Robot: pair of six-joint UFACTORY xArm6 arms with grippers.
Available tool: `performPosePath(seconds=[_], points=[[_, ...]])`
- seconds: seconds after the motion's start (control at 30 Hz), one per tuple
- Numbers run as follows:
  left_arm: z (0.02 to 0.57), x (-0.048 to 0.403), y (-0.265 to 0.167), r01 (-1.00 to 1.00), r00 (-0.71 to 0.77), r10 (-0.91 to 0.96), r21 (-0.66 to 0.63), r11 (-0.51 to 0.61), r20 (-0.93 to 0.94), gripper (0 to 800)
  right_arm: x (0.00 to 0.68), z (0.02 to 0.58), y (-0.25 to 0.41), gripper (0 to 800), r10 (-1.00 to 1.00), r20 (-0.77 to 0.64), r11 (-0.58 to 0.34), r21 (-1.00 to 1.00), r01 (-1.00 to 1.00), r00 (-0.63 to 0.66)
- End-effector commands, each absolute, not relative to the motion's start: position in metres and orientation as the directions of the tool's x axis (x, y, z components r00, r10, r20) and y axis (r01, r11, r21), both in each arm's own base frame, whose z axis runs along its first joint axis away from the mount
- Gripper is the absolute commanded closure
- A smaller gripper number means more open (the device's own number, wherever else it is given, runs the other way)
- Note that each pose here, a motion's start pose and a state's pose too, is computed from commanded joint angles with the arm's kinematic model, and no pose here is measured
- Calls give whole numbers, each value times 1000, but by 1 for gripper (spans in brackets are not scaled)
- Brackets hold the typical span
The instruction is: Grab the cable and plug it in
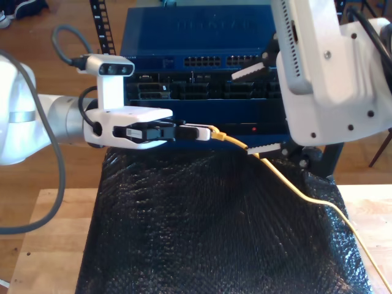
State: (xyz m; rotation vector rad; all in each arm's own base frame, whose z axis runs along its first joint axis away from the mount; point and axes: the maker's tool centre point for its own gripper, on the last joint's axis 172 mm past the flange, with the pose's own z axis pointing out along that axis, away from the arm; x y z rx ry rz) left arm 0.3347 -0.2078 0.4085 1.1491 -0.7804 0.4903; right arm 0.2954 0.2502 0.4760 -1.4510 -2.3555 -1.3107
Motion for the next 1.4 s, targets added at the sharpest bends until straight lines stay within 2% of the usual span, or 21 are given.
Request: performPosePath(seconds=[0.9,1.4], points=[[430,343,-196,-680,687,79,599,423,723,797,321,474,271,29,693,445,112,711,694,-568],[435,341,-194,-671,692,94,591,447,715,795,323,450,298,38,678,432,144,715,684,-594]])
